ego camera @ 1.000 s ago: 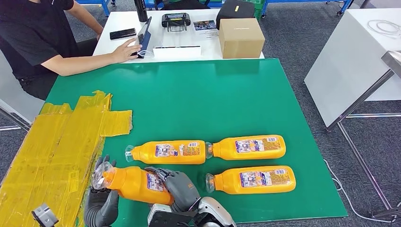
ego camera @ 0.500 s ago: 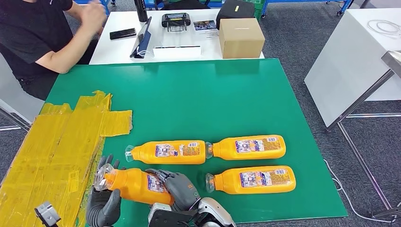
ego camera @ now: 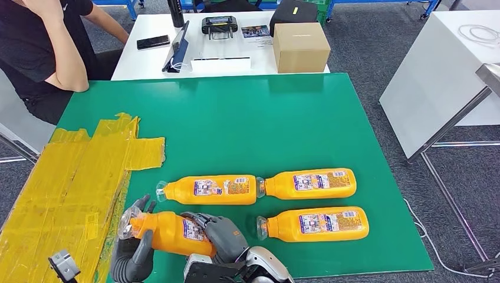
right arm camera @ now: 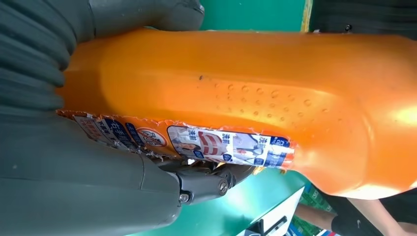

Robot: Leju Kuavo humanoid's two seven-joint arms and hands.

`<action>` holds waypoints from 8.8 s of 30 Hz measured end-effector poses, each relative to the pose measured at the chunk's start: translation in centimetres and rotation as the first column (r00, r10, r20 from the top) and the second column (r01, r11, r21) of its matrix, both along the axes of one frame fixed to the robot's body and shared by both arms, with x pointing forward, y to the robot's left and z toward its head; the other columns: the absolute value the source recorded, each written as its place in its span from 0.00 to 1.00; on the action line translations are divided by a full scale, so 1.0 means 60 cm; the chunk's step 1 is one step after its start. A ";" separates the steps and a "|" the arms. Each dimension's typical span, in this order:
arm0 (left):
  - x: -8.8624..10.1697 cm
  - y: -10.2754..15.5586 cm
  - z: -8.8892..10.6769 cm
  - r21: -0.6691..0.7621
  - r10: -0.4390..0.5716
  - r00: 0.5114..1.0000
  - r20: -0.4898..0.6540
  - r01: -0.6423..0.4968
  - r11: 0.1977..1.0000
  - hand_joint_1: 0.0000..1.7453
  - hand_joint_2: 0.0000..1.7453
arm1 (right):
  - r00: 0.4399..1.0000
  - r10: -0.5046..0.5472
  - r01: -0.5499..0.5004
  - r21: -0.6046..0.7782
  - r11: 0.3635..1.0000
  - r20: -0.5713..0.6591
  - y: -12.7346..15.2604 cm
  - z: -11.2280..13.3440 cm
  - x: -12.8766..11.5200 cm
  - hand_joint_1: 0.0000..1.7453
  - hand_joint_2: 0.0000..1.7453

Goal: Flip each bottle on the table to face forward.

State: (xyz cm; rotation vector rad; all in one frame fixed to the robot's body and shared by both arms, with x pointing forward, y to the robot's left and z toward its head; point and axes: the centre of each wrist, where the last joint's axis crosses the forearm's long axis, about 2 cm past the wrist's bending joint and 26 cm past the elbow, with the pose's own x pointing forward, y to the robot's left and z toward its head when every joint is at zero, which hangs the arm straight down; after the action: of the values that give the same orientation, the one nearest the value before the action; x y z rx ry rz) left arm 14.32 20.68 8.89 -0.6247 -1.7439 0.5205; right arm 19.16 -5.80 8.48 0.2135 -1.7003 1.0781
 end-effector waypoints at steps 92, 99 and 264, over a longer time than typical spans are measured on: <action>0.016 0.095 0.137 0.621 0.483 0.496 0.722 -0.772 -0.135 1.00 1.00 | 0.968 -0.118 0.086 0.146 0.985 0.223 -0.049 0.070 -0.041 0.00 0.00; 0.016 0.095 0.136 0.621 0.483 0.496 0.722 -0.772 -0.135 1.00 1.00 | 0.968 -0.118 0.086 0.146 0.985 0.223 -0.049 0.070 -0.041 0.00 0.00; -0.053 0.000 0.075 0.257 0.367 0.907 0.208 -0.412 0.874 0.00 0.00 | 0.739 -0.660 0.665 0.012 0.747 0.138 -0.186 0.109 -0.222 0.00 1.00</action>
State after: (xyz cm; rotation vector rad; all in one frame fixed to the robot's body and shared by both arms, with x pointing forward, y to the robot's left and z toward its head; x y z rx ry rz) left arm 11.11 20.69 13.41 -0.0942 -2.0606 0.4816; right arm 5.84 -16.98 15.01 -0.4847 -1.6693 0.5827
